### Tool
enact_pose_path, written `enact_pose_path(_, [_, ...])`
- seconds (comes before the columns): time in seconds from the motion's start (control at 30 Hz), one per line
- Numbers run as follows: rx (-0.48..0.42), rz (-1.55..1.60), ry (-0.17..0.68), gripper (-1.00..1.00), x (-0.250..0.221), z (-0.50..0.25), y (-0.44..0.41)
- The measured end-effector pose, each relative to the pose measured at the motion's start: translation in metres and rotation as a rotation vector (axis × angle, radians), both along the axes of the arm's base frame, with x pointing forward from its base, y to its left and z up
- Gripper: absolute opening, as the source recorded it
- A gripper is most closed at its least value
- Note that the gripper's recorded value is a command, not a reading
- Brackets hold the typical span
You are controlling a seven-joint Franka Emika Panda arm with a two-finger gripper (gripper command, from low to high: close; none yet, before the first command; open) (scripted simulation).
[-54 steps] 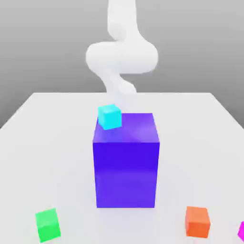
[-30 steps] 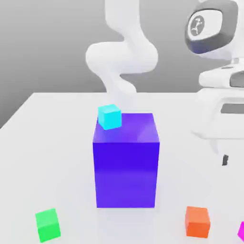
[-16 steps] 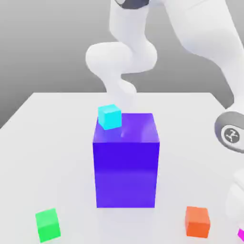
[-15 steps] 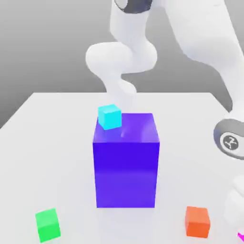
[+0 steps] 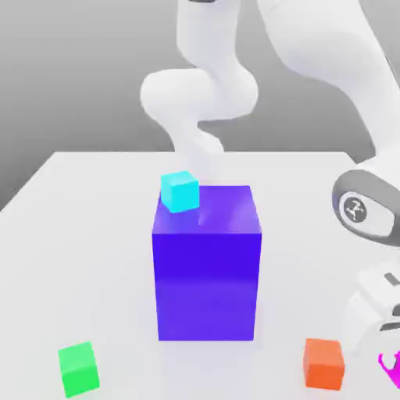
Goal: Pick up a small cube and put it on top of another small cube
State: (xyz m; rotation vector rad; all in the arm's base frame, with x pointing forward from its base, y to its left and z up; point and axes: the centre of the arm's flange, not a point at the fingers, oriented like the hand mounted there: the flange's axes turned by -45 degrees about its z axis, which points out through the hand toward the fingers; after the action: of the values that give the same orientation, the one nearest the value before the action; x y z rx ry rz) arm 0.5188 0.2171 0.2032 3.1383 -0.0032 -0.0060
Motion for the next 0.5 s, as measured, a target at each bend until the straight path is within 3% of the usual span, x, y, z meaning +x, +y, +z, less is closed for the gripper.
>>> enact_pose_path(0.23, [-0.004, -0.499, 0.002, -1.0, 0.016, 0.016, -0.158])
enact_pose_path(0.5, [-0.003, -1.079, -0.002, -1.0, -0.023, 0.033, -0.328])
